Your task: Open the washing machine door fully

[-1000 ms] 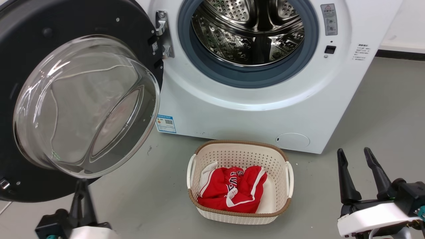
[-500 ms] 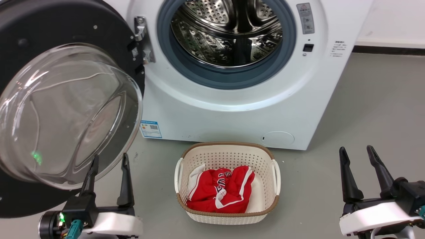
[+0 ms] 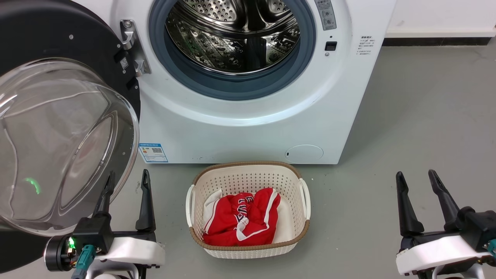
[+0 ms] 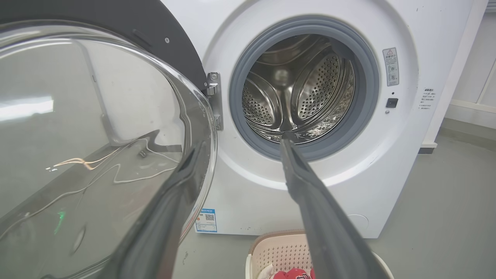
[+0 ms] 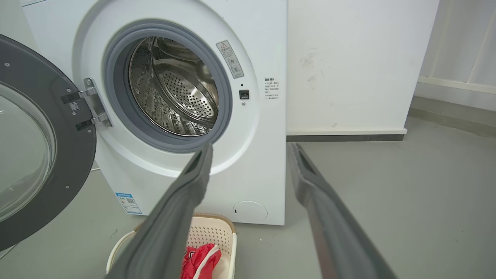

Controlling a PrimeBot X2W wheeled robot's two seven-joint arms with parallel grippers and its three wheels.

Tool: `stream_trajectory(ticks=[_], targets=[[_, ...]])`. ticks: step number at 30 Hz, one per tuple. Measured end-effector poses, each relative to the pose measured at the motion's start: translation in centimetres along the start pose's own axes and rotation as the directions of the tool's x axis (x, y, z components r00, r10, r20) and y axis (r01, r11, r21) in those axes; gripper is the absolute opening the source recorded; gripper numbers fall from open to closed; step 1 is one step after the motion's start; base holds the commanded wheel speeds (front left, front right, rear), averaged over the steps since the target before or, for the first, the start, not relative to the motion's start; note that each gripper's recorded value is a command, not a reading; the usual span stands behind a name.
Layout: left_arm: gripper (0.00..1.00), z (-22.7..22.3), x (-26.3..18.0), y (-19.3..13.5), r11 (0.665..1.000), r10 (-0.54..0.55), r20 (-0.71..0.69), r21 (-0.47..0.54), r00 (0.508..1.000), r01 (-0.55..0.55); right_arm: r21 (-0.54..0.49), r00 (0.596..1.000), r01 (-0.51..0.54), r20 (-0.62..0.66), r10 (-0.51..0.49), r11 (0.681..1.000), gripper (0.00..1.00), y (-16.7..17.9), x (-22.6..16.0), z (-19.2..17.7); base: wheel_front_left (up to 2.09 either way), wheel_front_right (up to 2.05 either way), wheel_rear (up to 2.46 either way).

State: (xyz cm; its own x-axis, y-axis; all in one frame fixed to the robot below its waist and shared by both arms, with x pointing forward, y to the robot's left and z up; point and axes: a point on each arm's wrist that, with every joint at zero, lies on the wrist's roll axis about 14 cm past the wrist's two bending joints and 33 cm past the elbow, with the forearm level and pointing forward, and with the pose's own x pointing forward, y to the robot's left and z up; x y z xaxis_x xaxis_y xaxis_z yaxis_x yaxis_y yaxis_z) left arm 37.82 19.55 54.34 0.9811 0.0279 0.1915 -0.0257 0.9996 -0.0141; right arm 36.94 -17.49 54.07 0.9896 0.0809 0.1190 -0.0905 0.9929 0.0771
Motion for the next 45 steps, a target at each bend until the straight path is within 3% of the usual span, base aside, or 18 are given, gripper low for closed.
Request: stream_trajectory(ticks=[26, 27, 32, 45], targets=[[1.00, -0.3, 0.4, 0.0, 1.000, -0.005, -0.008, 0.008, 1.000, 0.005, 0.017, 1.000, -0.002, -0.006, 0.002, 1.000, 1.00, 0.1, 0.1, -0.3, 0.00, 0.00, 0.00], [0.00, -0.3, 0.4, 0.0, 1.000, -0.006, -0.008, 0.010, 1.000, 0.006, 0.019, 1.000, -0.002, -0.006, 0.002, 1.000, 0.00, 0.1, 0.1, -0.3, 0.00, 0.00, 0.00], [0.00, -2.6, -0.6, -0.1, 1.000, 0.002, -0.088, -0.012, 0.996, -0.003, 0.035, 0.998, 0.010, -0.068, -0.007, 0.999, 0.00, -0.1, -0.7, -2.1, 0.00, 0.00, 0.00], [0.00, -4.0, -0.9, 0.9, 0.963, 0.050, -0.171, -0.254, 0.984, -0.093, 0.284, 0.995, 0.062, -0.097, -0.036, 0.957, 0.00, -0.6, -0.8, -3.1, 0.00, 0.00, 0.00]])
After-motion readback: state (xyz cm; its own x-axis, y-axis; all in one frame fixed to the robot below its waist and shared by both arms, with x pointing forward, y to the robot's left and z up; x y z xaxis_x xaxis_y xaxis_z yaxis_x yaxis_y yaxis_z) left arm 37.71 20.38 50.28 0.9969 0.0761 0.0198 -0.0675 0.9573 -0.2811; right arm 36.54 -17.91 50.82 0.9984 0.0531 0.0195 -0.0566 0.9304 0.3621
